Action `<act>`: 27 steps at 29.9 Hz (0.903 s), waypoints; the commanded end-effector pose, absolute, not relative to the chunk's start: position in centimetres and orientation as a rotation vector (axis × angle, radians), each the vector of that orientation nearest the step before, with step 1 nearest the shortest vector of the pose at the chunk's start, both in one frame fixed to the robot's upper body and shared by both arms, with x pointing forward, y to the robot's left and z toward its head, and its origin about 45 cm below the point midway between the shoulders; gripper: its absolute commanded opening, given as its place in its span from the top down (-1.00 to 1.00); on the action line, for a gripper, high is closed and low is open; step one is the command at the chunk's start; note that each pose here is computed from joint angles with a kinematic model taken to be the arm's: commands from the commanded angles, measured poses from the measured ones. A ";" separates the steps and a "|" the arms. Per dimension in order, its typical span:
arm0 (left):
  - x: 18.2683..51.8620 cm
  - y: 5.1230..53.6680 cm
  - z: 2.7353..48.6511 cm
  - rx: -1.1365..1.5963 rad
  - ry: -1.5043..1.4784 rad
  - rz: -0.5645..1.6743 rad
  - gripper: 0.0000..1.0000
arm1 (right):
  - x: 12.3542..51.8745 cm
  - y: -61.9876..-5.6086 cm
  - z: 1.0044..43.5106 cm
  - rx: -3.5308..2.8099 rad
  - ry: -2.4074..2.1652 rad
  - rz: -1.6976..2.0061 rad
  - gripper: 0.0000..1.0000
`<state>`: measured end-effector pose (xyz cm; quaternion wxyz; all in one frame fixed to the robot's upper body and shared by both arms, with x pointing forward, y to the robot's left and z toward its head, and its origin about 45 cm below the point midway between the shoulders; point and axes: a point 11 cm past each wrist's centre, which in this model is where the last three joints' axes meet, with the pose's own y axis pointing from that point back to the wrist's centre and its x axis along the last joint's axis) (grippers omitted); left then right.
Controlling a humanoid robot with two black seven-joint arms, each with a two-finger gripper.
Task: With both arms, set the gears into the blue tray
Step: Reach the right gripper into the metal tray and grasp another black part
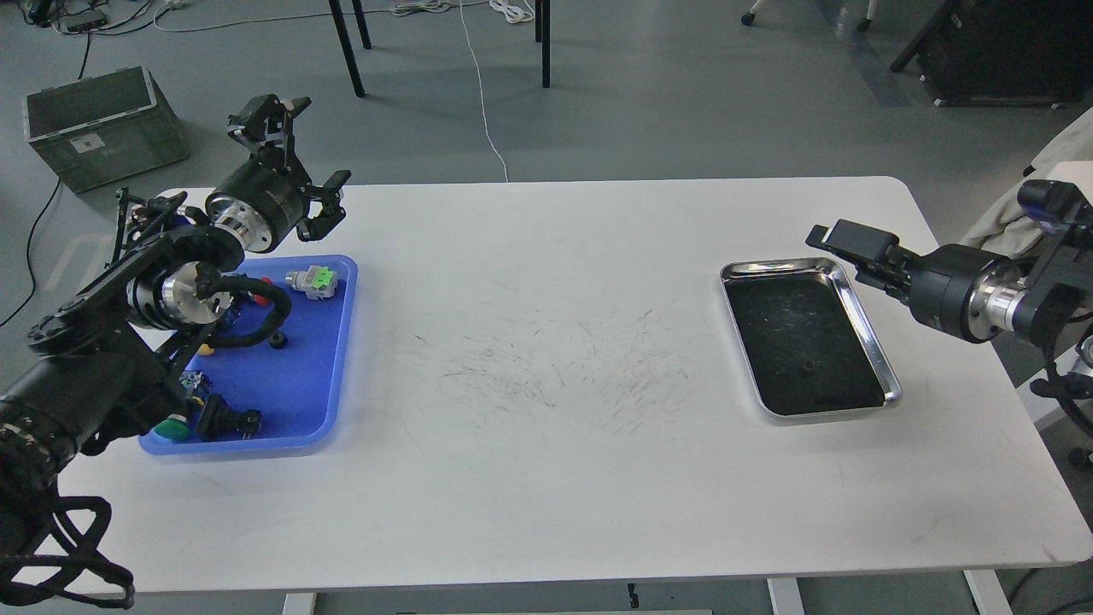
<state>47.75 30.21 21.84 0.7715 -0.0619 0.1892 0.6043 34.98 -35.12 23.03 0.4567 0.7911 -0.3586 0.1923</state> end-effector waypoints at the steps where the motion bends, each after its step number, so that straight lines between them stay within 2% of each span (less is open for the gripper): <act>1: 47.7 30.3 21.8 -0.129 0.408 1.311 -0.96 | 33.8 -35.7 21.2 1.881 -0.784 0.502 -0.96; 8: 47.7 30.1 21.6 -0.108 0.395 1.310 -0.96 | 32.5 -38.1 17.8 1.700 -0.607 0.592 -0.96; 17: 47.7 29.6 21.6 -0.112 0.399 1.307 -0.96 | 32.8 -36.9 13.8 1.672 -0.544 0.595 -0.94; 27: 47.8 29.6 21.7 -0.117 0.397 1.307 -0.96 | 33.4 -35.3 12.6 1.687 -0.527 0.606 -0.87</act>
